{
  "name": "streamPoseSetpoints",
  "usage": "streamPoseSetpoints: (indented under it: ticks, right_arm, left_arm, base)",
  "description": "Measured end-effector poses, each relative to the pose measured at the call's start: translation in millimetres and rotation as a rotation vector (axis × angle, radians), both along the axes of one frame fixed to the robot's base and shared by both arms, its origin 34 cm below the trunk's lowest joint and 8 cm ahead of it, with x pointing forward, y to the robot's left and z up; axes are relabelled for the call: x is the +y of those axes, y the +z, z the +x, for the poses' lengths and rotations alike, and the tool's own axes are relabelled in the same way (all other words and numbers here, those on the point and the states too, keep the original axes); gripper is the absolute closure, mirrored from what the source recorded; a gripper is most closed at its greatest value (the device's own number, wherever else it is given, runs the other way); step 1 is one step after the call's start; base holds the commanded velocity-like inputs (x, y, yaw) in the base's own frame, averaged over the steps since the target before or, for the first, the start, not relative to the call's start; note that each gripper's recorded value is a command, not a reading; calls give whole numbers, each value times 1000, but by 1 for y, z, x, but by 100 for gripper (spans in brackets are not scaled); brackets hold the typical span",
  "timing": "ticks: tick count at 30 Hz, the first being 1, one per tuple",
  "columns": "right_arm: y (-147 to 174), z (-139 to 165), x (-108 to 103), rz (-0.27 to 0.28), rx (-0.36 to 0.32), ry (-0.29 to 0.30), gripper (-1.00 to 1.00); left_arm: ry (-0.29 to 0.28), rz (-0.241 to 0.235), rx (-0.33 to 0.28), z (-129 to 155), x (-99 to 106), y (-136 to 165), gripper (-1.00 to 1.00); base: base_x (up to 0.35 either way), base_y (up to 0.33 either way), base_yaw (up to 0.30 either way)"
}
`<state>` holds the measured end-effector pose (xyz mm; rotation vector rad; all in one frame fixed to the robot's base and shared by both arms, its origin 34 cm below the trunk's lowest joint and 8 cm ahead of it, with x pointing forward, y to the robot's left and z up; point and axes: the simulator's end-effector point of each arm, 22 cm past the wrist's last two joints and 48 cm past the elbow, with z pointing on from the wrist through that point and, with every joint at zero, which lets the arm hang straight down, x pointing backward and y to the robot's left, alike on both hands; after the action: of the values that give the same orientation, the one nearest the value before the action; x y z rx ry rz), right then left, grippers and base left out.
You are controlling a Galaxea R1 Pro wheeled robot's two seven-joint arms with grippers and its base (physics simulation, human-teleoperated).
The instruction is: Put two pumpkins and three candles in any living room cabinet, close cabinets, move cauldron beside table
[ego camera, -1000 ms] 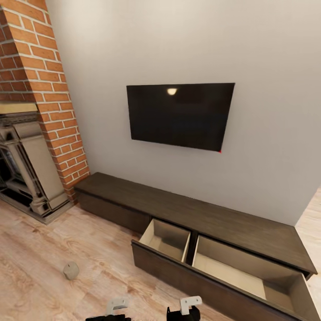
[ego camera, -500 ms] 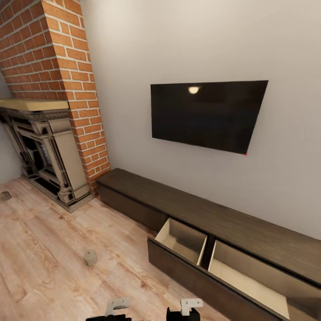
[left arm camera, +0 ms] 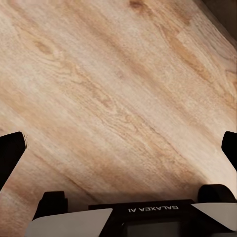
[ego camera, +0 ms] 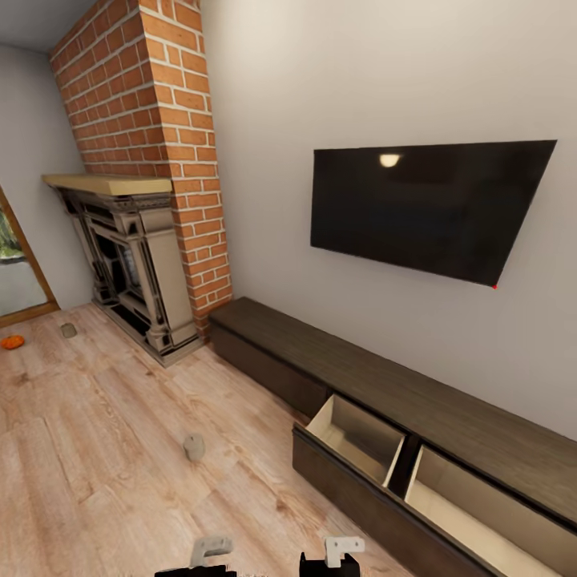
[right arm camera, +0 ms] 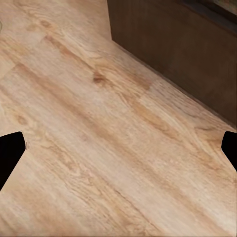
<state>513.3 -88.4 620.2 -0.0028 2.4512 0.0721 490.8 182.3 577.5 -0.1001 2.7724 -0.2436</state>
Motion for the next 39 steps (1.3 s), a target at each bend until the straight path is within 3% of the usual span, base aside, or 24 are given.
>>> streamPoseSetpoints:
  ticks: [39]
  right_arm:
    - [0, 0, -1, -1, 1, 0, -100]
  left_arm:
    - [-1, -3, 1, 0, -2, 0, -100]
  base:
    - [0, 0, 292]
